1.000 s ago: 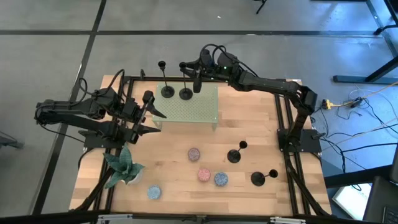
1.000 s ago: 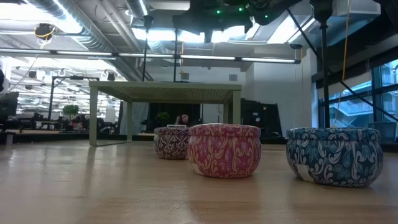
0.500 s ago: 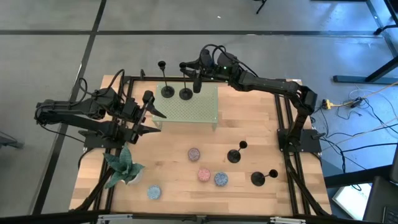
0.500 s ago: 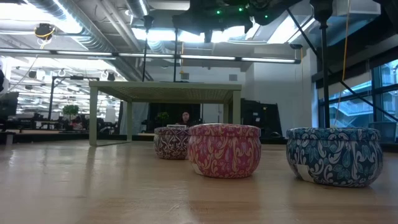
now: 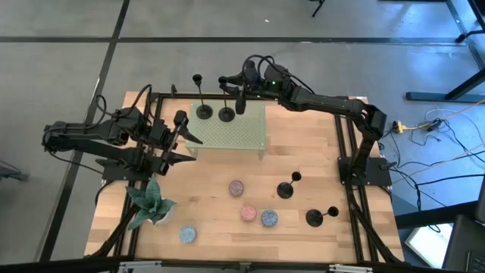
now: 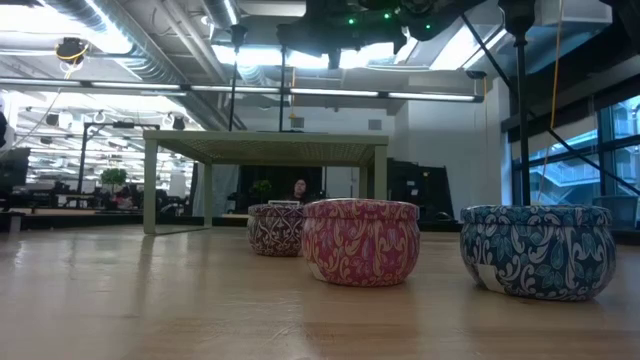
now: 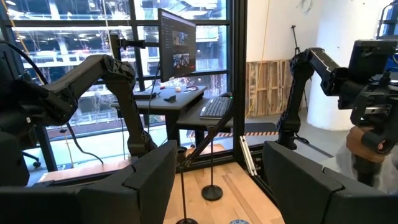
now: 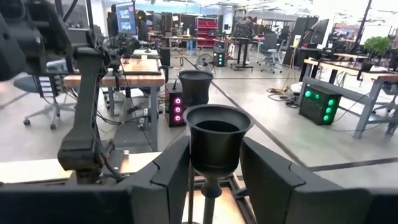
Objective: Pick & Place candle stick holders
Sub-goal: Align the black candle holder with the black candle holder on the shelf, then align the black candle holder with the black candle holders on the shelf
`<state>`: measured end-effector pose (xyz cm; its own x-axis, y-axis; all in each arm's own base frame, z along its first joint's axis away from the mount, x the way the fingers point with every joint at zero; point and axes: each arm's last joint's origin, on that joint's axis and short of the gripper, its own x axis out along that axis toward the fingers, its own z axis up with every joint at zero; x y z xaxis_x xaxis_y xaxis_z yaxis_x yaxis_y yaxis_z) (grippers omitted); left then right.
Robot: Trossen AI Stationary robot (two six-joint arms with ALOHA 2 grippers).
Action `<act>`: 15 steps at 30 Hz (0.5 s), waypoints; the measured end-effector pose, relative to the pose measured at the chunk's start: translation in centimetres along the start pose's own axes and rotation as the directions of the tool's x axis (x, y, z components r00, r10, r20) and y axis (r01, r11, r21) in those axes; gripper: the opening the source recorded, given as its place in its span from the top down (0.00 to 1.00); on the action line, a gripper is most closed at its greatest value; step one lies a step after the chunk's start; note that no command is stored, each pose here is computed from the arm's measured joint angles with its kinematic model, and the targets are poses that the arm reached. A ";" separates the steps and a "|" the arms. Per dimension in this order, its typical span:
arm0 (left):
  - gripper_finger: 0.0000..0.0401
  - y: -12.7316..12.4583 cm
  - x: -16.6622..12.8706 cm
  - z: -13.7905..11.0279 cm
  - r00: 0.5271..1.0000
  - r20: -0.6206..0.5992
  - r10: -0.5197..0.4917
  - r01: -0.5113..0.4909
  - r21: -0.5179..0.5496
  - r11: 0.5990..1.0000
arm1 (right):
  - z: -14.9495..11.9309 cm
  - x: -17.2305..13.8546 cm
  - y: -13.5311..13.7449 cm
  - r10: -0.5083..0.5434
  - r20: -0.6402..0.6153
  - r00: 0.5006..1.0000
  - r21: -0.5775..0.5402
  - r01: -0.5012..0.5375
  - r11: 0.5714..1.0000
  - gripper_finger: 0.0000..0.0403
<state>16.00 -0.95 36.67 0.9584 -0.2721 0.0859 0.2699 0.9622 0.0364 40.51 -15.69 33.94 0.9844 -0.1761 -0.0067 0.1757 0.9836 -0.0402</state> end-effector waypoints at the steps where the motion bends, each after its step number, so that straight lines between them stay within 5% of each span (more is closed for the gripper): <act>1: 0.41 0.0 0.0 0.0 1.000 0.000 0.000 0.000 0.000 1.000 | 0.0 0.0 0.0 0.000 -0.001 1.000 -0.009 0.000 1.000 0.64; 15: 0.41 0.0 0.0 0.0 1.000 0.000 0.000 0.000 0.000 1.000 | 0.0 0.0 0.0 0.000 -0.001 1.000 -0.016 0.000 1.000 0.37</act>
<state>16.00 -0.95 36.67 0.9585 -0.2720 0.0859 0.2698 0.9622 0.0362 40.51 -15.69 33.93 0.9843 -0.1761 -0.0080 0.1754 0.9829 -0.0561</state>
